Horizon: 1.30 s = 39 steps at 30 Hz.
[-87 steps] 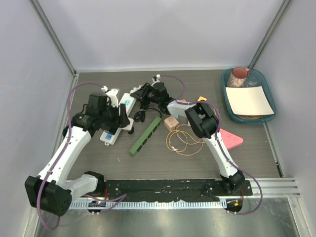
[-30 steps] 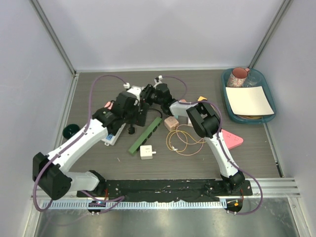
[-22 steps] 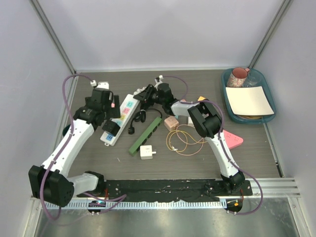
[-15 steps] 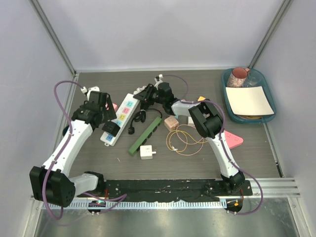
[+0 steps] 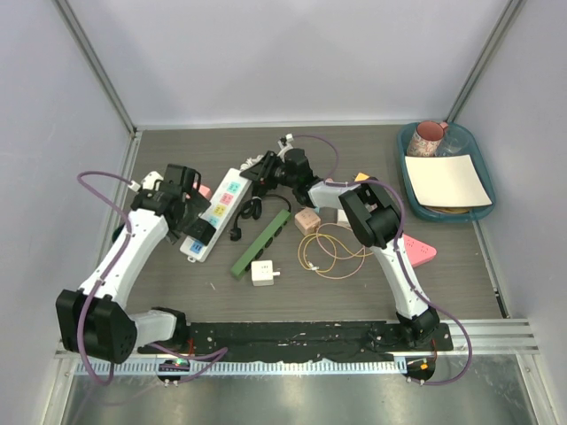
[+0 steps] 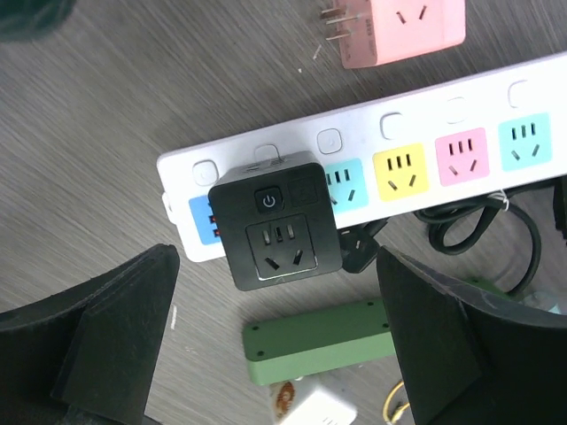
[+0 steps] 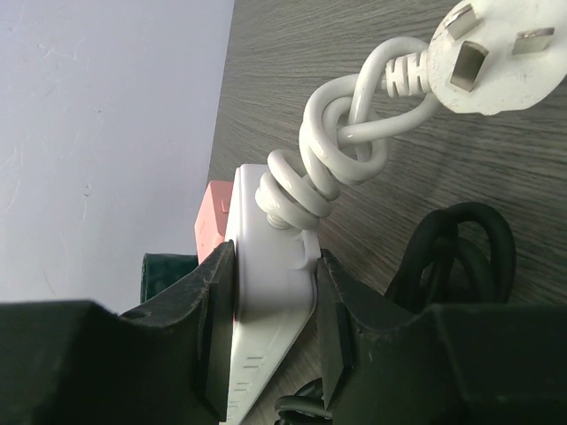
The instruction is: Pull the plug off the socket
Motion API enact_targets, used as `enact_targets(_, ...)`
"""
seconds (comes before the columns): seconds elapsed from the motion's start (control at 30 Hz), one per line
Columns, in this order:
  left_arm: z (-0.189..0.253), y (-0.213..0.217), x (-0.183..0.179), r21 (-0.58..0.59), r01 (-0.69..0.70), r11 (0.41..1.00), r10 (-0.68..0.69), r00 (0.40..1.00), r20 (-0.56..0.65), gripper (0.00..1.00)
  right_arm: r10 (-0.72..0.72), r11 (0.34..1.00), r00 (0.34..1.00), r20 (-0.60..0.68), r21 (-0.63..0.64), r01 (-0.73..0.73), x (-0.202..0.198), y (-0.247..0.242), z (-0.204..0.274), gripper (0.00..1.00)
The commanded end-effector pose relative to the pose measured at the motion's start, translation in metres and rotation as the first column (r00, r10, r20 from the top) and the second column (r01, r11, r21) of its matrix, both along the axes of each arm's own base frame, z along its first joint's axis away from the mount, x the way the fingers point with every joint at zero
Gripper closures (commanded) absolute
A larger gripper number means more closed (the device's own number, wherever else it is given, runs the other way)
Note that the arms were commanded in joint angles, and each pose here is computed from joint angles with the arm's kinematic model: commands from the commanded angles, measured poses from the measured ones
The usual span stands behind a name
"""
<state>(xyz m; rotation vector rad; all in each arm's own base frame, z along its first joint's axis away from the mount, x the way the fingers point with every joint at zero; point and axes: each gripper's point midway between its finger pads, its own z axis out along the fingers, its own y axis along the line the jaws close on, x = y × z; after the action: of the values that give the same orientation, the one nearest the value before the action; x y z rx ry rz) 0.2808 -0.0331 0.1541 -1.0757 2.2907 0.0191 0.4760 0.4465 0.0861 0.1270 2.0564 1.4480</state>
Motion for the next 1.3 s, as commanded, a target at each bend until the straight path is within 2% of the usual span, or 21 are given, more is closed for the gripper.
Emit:
enact_targets(0.0,-0.004,-0.002,0.011,-0.06,-0.128,0.99,0.13,0.991,0.02,0.02,0.041,0.999,0.985,0.17,-0.002,-0.041,-0.005,0.004,0.045,0.99)
enact_targets(0.2,-0.015,-0.003,0.023,-0.047,-0.148,0.988,0.148,0.989,-0.011,0.02,0.039,0.999,0.985,0.168,-0.01,-0.038,-0.006,0.001,0.042,0.99)
enact_targets(0.37,-0.038,-0.003,0.017,-0.029,-0.169,0.985,0.165,0.981,-0.1,0.02,0.04,0.999,0.985,0.169,-0.013,-0.038,-0.007,0.002,0.041,0.99)
enact_targets(0.43,-0.046,-0.01,0.019,-0.06,-0.157,0.986,0.151,0.984,-0.098,0.07,0.039,0.999,0.985,0.168,-0.012,-0.038,-0.007,0.002,0.041,0.99)
enact_targets(0.47,-0.045,-0.012,0.022,-0.074,-0.153,0.985,0.147,0.986,-0.082,0.17,0.04,0.999,0.985,0.165,-0.014,-0.038,-0.007,0.002,0.04,0.99)
enact_targets(0.53,-0.047,-0.016,0.026,-0.098,-0.144,0.985,0.138,0.988,-0.062,0.26,0.039,0.999,0.986,0.164,-0.017,-0.037,-0.007,0.001,0.038,0.99)
enact_targets(0.57,-0.044,-0.016,0.027,-0.104,-0.139,0.985,0.134,0.99,-0.053,0.41,0.038,0.999,0.985,0.165,-0.018,-0.035,-0.008,0.002,0.039,0.99)
enact_targets(0.63,-0.039,-0.015,0.026,-0.094,-0.131,0.987,0.127,0.991,-0.048,0.61,0.022,0.999,0.986,0.168,-0.03,-0.017,-0.007,-0.002,0.037,0.99)
enact_targets(0.67,-0.037,-0.014,0.025,-0.089,-0.127,0.988,0.123,0.991,-0.046,0.78,0.018,0.999,0.986,0.164,-0.039,-0.012,-0.007,-0.003,0.034,0.99)
enact_targets(0.73,-0.029,-0.013,0.024,-0.083,-0.111,0.99,0.109,0.994,-0.033,0.95,0.004,0.998,0.985,0.174,-0.064,0.008,-0.004,-0.006,0.031,0.99)
enact_targets(0.77,-0.026,-0.013,0.023,-0.085,-0.109,0.99,0.107,0.994,-0.029,1.0,-0.001,0.997,0.985,0.174,-0.073,0.014,-0.004,-0.008,0.029,0.99)
enact_targets(1.0,-0.008,-0.016,0.02,-0.102,-0.077,0.992,0.076,0.997,-0.006,1.0,-0.029,0.985,0.979,0.2,-0.161,0.062,-0.006,-0.016,0.01,0.99)
enact_targets(1.27,0.02,0.004,0.019,-0.002,-0.082,0.997,0.082,0.996,0.045,1.0,-0.046,0.973,0.98,0.191,-0.214,0.087,-0.007,-0.026,-0.016,0.99)
